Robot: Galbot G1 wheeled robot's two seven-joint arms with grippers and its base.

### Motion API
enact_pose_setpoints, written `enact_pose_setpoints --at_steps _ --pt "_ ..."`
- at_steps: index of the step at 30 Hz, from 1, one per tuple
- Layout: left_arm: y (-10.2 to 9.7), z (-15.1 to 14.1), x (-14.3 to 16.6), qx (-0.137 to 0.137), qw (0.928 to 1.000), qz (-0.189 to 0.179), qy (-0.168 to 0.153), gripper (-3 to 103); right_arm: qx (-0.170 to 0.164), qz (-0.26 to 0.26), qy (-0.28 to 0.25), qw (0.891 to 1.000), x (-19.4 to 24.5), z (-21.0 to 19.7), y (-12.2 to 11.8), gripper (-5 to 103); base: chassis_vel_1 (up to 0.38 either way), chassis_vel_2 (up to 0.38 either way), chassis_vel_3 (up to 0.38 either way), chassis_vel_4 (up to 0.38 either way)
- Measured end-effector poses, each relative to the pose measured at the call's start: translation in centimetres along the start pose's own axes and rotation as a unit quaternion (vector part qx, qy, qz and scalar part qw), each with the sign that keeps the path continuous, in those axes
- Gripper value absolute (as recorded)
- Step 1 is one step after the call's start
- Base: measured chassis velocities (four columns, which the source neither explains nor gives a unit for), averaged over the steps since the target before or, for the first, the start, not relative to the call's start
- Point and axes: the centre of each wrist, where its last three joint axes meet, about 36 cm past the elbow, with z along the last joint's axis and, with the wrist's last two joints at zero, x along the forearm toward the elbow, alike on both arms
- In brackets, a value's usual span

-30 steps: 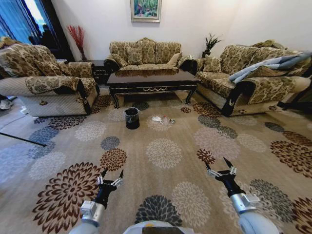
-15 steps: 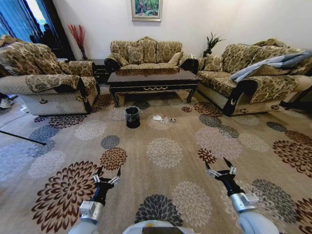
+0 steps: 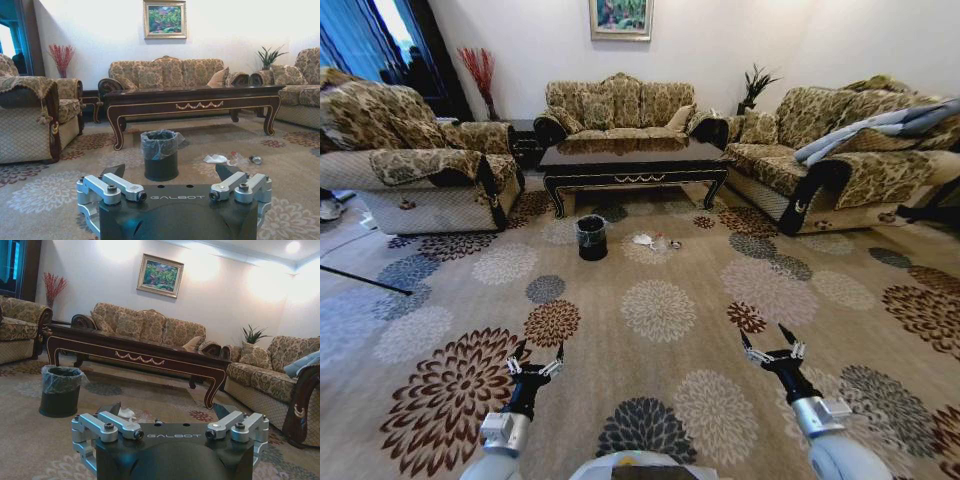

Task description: Move to the front of the table and pick up the trash from the floor, then place it into the trash bin.

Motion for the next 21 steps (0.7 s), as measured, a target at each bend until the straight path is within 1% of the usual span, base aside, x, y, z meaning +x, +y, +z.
enact_pose_setpoints --at_steps 7,10,14,16,21 --pt "0.0 -0.1 0.2 0.004 1.0000 -0.003 0.003 100 0.006 -0.009 0.000 1.000 0.3 0.1 0.1 100 0.000 0.000 0.000 0.000" --pt "0.2 -0.1 0.7 0.001 1.0000 -0.007 0.005 100 0.008 -0.019 0.000 1.000 0.4 0.3 0.6 100 0.000 0.000 0.000 0.000" --pt "1.1 0.0 1.4 -0.008 0.9998 -0.012 0.010 100 0.010 -0.024 0.000 1.000 0.3 0.5 1.0 100 0.000 0.000 0.000 0.000" --pt "2.2 0.1 2.0 -0.015 0.9996 -0.019 0.016 100 0.012 -0.032 -0.003 0.999 -0.1 0.5 1.3 100 0.000 0.000 0.000 0.000" --pt "2.8 -0.6 2.8 -0.014 0.9996 -0.018 0.017 100 0.017 -0.042 -0.002 0.999 -0.8 0.6 1.4 100 0.000 0.000 0.000 0.000"
